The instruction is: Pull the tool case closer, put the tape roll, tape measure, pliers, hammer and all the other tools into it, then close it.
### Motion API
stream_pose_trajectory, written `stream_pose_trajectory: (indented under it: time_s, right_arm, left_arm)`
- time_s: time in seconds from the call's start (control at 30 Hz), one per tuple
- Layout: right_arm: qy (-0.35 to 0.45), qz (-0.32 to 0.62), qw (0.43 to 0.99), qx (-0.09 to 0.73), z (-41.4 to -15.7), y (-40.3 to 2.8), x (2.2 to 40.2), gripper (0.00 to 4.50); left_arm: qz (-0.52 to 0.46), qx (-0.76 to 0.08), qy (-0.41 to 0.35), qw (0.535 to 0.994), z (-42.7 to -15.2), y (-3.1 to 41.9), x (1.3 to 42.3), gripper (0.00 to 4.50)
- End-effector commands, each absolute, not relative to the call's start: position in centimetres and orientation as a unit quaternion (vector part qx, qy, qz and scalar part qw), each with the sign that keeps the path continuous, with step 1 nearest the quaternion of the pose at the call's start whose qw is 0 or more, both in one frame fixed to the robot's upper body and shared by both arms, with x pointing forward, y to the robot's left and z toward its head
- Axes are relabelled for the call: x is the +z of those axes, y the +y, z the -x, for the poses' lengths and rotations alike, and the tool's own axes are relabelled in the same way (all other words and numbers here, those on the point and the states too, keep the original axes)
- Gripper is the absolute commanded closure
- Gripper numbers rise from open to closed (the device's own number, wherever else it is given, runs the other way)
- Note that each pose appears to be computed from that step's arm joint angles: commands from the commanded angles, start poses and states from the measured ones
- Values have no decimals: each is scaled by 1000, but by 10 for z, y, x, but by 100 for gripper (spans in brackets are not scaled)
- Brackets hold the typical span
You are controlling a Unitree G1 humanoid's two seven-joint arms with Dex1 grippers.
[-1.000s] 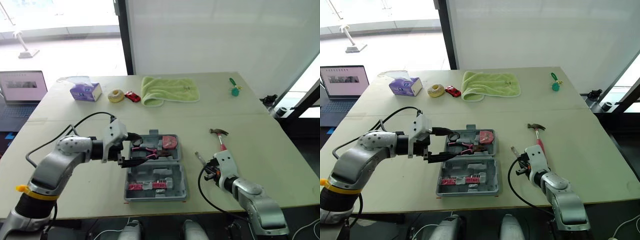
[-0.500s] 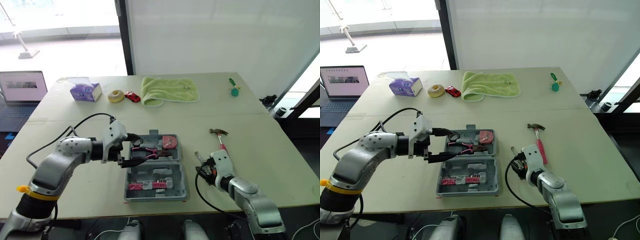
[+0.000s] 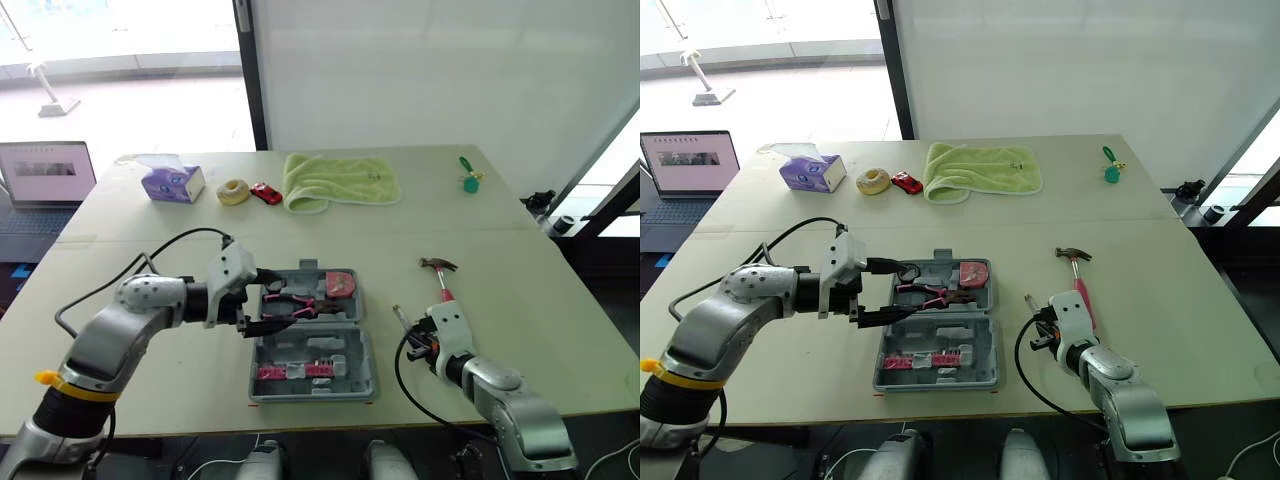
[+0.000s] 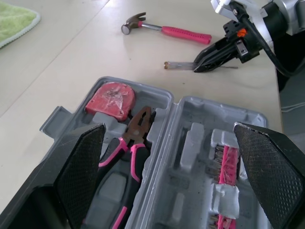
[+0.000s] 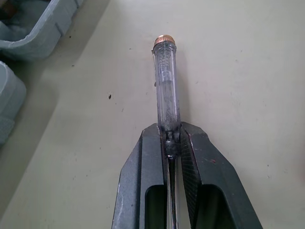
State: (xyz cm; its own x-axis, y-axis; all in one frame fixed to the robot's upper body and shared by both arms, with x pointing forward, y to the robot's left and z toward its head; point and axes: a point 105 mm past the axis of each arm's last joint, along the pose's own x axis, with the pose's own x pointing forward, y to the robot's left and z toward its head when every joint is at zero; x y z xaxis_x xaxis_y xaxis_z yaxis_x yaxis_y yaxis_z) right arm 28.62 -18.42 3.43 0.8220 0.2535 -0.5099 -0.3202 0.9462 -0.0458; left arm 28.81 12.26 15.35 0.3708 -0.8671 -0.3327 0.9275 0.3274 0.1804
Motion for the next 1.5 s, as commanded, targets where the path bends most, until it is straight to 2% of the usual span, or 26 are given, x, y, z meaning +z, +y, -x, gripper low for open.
stream_pose_trajectory:
  time_s: [0.03,0.13,0.23,0.3,0.33,0.4,0.5,0.6,0.77,0.9,1.0,1.33,1.5]
  right_arm:
    - [215,88,957,172,-303,-177,71,449]
    - [172,146,946,232,-323,-158,120,449]
    - [165,213,919,287,-330,-142,141,449]
    - [204,203,866,409,-312,-109,150,449]
    - [202,232,839,449,-304,-97,155,449]
    - [210,263,796,502,-295,-78,161,449]
    - [220,259,759,556,-288,-55,167,449]
    - [226,293,726,580,-285,-45,161,449]
    - [233,325,708,583,-290,-34,145,449]
    - [284,336,720,537,-303,-35,122,449]
    - [294,331,715,541,-301,-20,109,449]
    - [308,318,723,529,-305,4,92,449]
    - [304,345,717,524,-309,6,87,449]
  left_arm:
    - [-189,-546,73,813,-288,128,161,0]
    - [-190,-538,79,817,-287,140,159,0]
    - [-191,-527,85,824,-288,150,156,0]
    - [-187,-518,95,829,-281,159,151,0]
    - [-183,-514,99,832,-278,162,149,0]
    - [-175,-500,105,842,-273,171,143,0]
    - [-167,-472,115,858,-267,183,134,0]
    - [-148,-440,122,877,-257,197,127,0]
    - [-131,-399,150,895,-235,212,105,0]
    - [-118,-375,161,905,-219,216,96,0]
    - [-113,-365,163,910,-211,216,95,0]
    - [-115,-356,162,913,-210,219,94,0]
    - [-117,-356,160,913,-212,219,95,0]
